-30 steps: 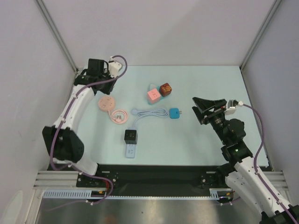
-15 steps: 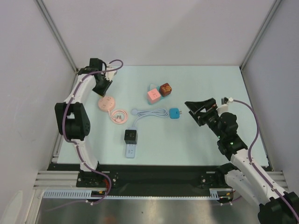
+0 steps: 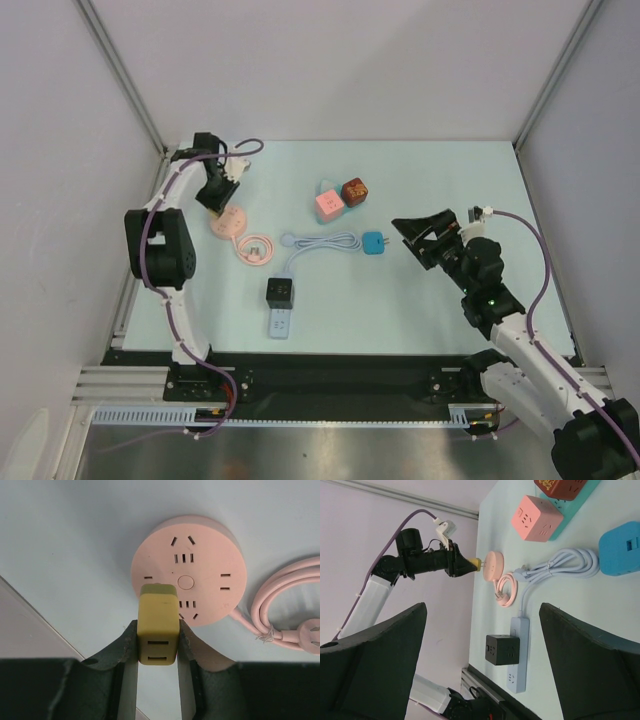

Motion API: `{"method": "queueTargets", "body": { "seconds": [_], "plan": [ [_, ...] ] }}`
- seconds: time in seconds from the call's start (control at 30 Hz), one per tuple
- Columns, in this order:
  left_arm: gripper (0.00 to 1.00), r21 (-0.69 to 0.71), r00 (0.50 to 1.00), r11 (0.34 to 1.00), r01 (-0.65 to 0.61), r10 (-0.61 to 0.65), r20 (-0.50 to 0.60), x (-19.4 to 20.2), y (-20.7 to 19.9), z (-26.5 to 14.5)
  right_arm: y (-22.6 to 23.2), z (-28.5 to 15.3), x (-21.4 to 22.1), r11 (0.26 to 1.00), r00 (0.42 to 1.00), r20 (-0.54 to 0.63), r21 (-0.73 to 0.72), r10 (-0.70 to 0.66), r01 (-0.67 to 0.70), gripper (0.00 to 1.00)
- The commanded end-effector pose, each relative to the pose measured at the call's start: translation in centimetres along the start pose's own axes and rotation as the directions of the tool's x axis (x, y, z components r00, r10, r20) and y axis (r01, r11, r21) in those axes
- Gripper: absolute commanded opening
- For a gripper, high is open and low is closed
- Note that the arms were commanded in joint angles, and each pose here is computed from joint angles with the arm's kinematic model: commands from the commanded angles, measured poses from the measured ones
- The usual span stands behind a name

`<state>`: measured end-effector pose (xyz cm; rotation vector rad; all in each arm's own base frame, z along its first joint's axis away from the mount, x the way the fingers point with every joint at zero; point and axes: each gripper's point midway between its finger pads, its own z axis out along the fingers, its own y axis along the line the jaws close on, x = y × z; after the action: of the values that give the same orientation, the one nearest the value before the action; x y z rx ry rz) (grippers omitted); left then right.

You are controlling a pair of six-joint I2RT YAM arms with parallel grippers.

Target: Insert the plug

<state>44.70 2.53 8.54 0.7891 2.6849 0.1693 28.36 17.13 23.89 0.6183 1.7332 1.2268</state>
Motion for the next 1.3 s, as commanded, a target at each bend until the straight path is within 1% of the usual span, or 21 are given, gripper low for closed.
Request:
{"method": "queueTargets", "body": {
  "seconds": [0.0, 0.1, 0.17, 0.27, 0.57, 0.7, 0.83, 1.1, 1.27],
  "plan": [
    [0.0, -0.016, 0.998, 1.0, -0.015, 0.016, 0.06, -1.4, 1.9, -1.1, 1.5, 0.2, -1.0, 0.997, 0.998, 0.043, -0.052, -0.046, 0.048, 1.0],
    [0.0, 0.0, 0.998, 1.0, -0.013, 0.013, 0.057, -1.6, 2.0, -0.8, 1.6, 0.2, -1.1, 0.997, 0.997, 0.046, -0.052, -0.054, 0.056, 1.0],
    [0.0, 0.006, 1.0, 1.0, -0.007, 0.007, 0.02, -0.9, 2.1, -0.8, 1.7, 0.2, -1.0, 0.997, 0.997, 0.045, -0.054, -0.056, 0.058, 1.0],
    [0.0, 0.037, 0.999, 0.999, -0.003, 0.002, 0.045, -1.1, 1.5, -1.0, 1.9, 0.2, -1.1, 0.996, 0.997, 0.049, -0.057, -0.065, 0.068, 1.0],
    [0.0, 0.063, 1.0, 0.998, 0.008, -0.009, 0.017, -0.2, 0.7, -0.2, 2.3, 0.1, -1.2, 0.994, 0.995, 0.058, -0.062, -0.081, 0.085, 1.0],
    [0.0, 0.071, 1.0, 0.997, 0.015, -0.013, -0.022, 0.9, 0.2, 0.5, 2.3, 0.1, -1.1, 0.994, 0.995, 0.058, -0.064, -0.082, 0.085, 1.0],
    [0.0, 0.094, 0.999, 0.995, 0.013, -0.01, -0.034, 1.4, -0.4, 0.8, 2.5, 0.2, -1.1, 0.993, 0.994, 0.065, -0.067, -0.091, 0.095, 1.0],
    [0.0, 0.069, 0.999, 0.997, 0.022, -0.019, -0.044, 1.4, 0.6, 1.6, 2.6, 0.1, -1.1, 0.992, 0.992, 0.067, -0.067, -0.106, 0.111, 1.0],
    [0.0, 0.084, 0.999, 0.996, 0.028, -0.024, -0.041, 1.0, 0.7, 2.6, 2.8, 0.1, -1.1, 0.99, 0.991, 0.066, -0.062, -0.12, 0.124, 1.0]
  ]
}}
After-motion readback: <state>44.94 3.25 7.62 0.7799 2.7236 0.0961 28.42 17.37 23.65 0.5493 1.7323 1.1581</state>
